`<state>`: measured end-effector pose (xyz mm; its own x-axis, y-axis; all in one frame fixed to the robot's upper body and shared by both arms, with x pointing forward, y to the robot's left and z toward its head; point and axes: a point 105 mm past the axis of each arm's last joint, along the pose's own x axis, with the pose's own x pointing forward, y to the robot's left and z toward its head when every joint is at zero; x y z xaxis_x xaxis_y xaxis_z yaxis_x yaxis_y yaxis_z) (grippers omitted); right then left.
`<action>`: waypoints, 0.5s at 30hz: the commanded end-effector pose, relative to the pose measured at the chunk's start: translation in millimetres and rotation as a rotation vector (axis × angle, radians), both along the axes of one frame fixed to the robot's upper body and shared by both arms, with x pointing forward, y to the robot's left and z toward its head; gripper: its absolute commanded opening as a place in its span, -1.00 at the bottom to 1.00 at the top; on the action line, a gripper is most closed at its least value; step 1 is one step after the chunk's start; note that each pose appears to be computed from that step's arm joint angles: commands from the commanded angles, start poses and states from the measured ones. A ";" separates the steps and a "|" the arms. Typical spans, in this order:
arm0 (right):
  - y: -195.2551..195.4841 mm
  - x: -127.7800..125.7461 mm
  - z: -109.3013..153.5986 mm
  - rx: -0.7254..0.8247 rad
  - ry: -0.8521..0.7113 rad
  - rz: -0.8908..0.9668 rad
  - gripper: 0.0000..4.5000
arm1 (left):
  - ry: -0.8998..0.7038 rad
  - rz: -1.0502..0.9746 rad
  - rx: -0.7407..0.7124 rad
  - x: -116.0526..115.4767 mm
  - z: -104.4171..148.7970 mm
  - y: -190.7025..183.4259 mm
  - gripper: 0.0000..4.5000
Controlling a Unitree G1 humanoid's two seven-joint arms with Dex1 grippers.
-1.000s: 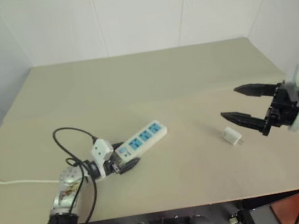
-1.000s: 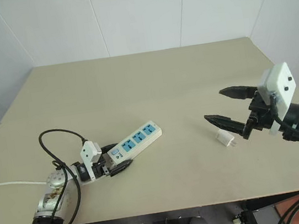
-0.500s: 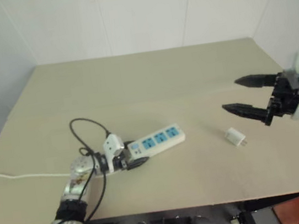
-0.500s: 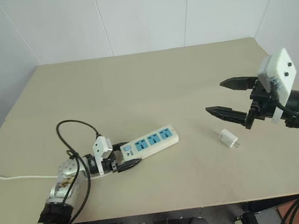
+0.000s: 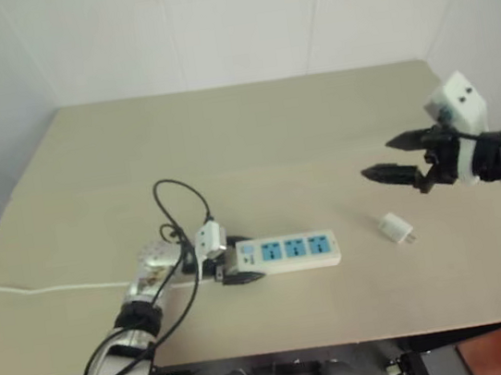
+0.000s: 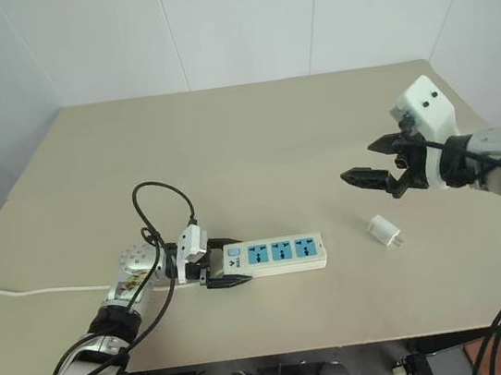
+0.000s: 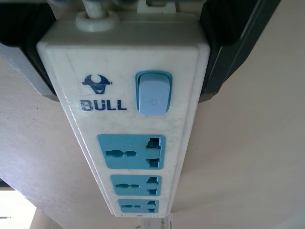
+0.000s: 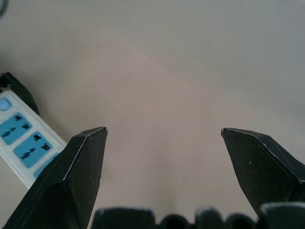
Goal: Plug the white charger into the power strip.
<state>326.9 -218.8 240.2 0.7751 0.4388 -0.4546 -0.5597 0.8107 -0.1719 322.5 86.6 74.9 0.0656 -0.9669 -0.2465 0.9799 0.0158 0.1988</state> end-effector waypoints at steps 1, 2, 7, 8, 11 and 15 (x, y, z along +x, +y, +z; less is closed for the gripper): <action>-10.9 4.4 3.3 -0.015 0.129 -0.146 1.00 | 0.051 -0.033 0.026 -10.5 -18.0 -5.2 0.47; -11.2 4.7 0.4 -0.032 0.190 -0.167 1.00 | 0.054 -0.033 0.024 -10.4 -18.0 -6.0 0.47; -11.9 7.1 -16.5 -0.142 0.361 -0.167 1.00 | 0.081 -0.055 0.037 -11.9 -19.4 -7.9 0.47; -12.1 8.0 -21.3 -0.157 0.386 -0.157 1.00 | 0.088 -0.065 0.043 -13.1 -19.8 -7.8 0.47; -11.9 9.6 -36.2 -0.205 0.442 -0.120 1.00 | 0.100 -0.084 0.057 -15.6 -20.9 -7.3 0.47; -8.9 9.5 -56.5 -0.265 0.494 -0.058 1.00 | 0.109 -0.071 0.065 -13.5 -20.3 -6.4 0.47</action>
<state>333.6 -228.4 176.5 0.4399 0.2188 -0.8710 -0.5585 0.8261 -0.0745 319.8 84.9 74.1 0.0224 -0.9646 -0.2629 0.9864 -0.0216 0.1631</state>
